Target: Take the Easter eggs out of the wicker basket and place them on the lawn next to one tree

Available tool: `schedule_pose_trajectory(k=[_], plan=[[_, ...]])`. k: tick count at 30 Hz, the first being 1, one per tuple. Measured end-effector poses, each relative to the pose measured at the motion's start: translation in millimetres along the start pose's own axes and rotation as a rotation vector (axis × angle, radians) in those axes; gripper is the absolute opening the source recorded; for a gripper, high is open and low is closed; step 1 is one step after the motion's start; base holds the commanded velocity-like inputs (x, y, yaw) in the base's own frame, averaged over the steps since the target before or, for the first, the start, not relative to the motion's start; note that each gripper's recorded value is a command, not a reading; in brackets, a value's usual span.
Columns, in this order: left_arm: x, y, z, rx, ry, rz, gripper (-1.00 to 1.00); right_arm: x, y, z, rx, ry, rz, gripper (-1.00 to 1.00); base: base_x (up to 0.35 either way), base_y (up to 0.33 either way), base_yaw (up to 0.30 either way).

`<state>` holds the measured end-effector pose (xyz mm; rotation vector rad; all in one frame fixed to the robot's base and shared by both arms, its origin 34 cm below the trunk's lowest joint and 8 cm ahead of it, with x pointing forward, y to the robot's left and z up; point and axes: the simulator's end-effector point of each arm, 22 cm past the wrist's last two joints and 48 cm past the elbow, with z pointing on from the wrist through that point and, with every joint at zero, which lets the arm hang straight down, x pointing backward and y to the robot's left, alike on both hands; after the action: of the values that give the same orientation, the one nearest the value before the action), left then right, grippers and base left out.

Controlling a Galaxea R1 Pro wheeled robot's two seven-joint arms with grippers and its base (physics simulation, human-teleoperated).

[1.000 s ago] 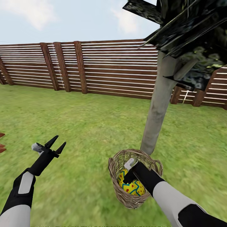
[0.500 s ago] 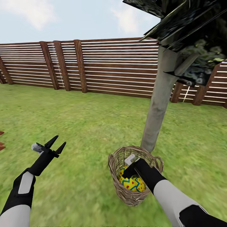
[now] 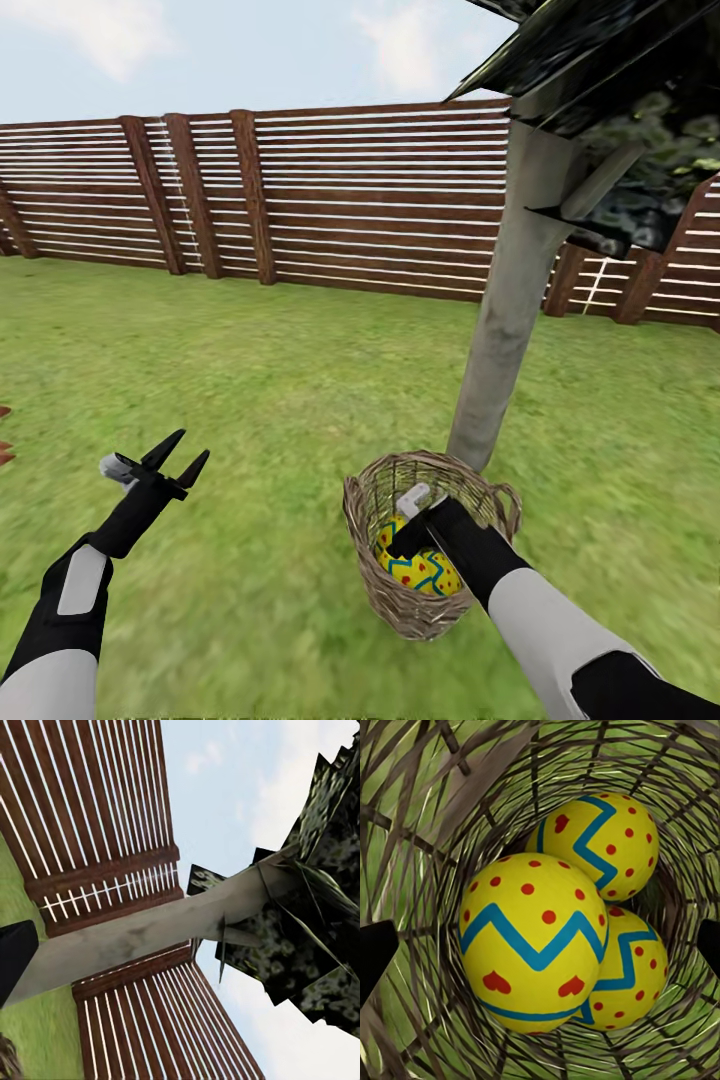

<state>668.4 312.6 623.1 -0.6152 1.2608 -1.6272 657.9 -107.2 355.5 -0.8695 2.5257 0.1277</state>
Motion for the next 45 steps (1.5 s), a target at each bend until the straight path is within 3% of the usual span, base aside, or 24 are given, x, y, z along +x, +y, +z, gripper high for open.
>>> schedule_pose_trajectory(k=[6, 36, 41, 45], plan=[[1.3, 15.1, -3.0, -0.022, 0.0, -0.011, 1.0, 5.2, -1.5, 9.1, -0.011, 0.005, 0.03, 1.0, 0.0, 0.0, 0.0], [9.4, 85.9, -21.6, -0.128, -0.002, -0.064, 1.0, 52.0, 14.6, 62.0, -0.069, 0.096, 0.058, 1.0, 0.0, 0.0, 0.0], [9.5, 86.2, -21.6, -0.129, -0.002, -0.064, 1.0, 31.0, -5.8, 53.4, -0.051, 0.03, 0.152, 1.0, 0.0, 0.0, 0.0], [9.5, 86.4, -21.7, -0.13, -0.002, -0.063, 1.0, 30.0, -9.3, 52.5, -0.048, 0.024, 0.17, 1.0, 0.0, 0.0, 0.0]])
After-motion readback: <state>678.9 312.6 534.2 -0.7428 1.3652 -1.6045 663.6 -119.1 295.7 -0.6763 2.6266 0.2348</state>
